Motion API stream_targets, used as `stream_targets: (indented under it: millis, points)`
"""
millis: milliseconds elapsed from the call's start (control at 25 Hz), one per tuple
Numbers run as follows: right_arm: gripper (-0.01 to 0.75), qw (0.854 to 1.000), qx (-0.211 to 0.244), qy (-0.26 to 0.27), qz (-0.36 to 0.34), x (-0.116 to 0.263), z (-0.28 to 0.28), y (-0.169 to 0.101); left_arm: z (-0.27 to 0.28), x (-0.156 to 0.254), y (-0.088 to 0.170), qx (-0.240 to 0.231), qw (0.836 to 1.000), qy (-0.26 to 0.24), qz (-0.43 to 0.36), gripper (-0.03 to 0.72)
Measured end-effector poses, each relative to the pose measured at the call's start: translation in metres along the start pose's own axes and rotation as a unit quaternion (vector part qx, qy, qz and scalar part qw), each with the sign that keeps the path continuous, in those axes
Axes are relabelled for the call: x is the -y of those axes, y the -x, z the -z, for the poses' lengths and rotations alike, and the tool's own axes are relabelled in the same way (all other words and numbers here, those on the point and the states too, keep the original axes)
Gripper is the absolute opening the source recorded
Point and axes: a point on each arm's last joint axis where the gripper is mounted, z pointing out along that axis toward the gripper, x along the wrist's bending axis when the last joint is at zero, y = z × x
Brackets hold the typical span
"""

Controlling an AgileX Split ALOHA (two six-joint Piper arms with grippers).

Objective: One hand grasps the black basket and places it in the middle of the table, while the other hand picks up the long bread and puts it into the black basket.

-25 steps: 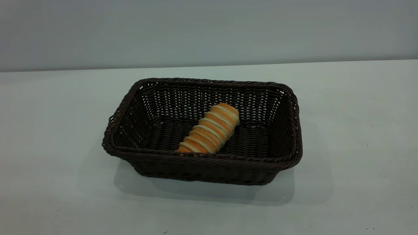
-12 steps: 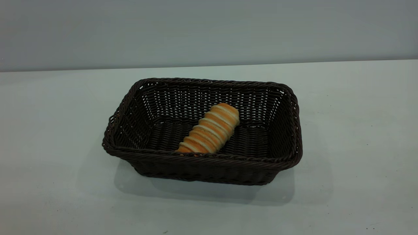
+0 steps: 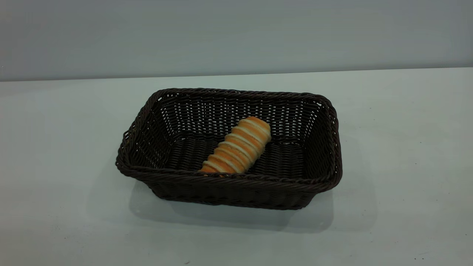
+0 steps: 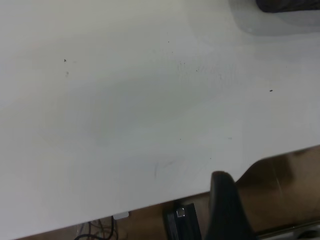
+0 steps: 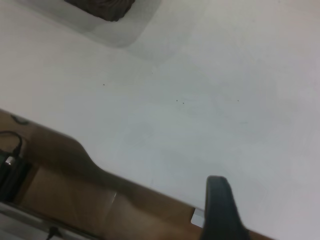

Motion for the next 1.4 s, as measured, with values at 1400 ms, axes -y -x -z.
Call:
stream_targets:
  millis: [1400]
  points:
    - [0.497, 0.973, 0.158, 0.112, -0.122, 0.022, 0.025, -0.005, 0.02, 0.026, 0.002, -0.085, 0.986, 0.106, 0.099, 0.495]
